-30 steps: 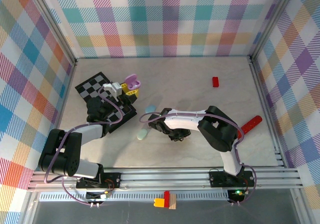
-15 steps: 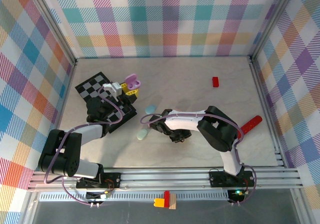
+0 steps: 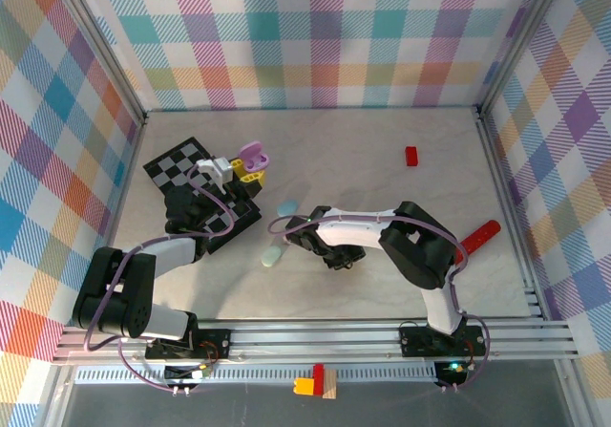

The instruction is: Insert wireless bluetooth earbuds into charging case

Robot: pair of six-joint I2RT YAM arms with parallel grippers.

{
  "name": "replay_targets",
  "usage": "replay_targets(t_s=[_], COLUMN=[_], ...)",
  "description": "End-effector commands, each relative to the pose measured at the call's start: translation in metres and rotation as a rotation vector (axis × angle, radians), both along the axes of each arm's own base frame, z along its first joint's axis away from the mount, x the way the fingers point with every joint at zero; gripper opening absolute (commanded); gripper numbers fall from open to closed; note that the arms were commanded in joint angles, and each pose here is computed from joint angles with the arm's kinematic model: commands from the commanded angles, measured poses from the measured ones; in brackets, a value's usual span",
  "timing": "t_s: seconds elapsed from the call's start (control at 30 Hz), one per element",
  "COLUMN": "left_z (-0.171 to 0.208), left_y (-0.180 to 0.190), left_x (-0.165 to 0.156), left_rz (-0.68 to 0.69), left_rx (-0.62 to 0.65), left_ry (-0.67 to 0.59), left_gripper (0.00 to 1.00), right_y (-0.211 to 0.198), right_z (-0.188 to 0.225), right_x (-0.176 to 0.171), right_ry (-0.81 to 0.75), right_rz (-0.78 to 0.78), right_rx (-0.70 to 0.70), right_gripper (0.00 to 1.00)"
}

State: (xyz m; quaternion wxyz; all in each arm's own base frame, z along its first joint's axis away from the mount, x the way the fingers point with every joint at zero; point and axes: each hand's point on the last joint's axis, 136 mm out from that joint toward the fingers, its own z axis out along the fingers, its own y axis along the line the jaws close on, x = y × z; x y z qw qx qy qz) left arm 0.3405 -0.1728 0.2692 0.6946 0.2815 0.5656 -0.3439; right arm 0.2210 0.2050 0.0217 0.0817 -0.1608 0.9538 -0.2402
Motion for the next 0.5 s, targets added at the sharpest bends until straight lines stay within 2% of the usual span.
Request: replay_targets(t_s=[0.0, 0.47], left_z=[0.023, 0.022], left_y=[0.003, 0.002], left_x=[-0.004, -0.003], left_rz=[-0.008, -0.010], left_rx=[-0.007, -0.009], left_ry=[-0.083, -0.078], left_gripper=[0.37, 0.38], right_y=[0.008, -0.013], right_z=[0.013, 0.009], right_x=[0.004, -0.002], right_ry=[-0.030, -0.014], right_rz=[0.006, -0.028], right_rx=[0.070, -0.040], right_gripper=[0.30, 0.28])
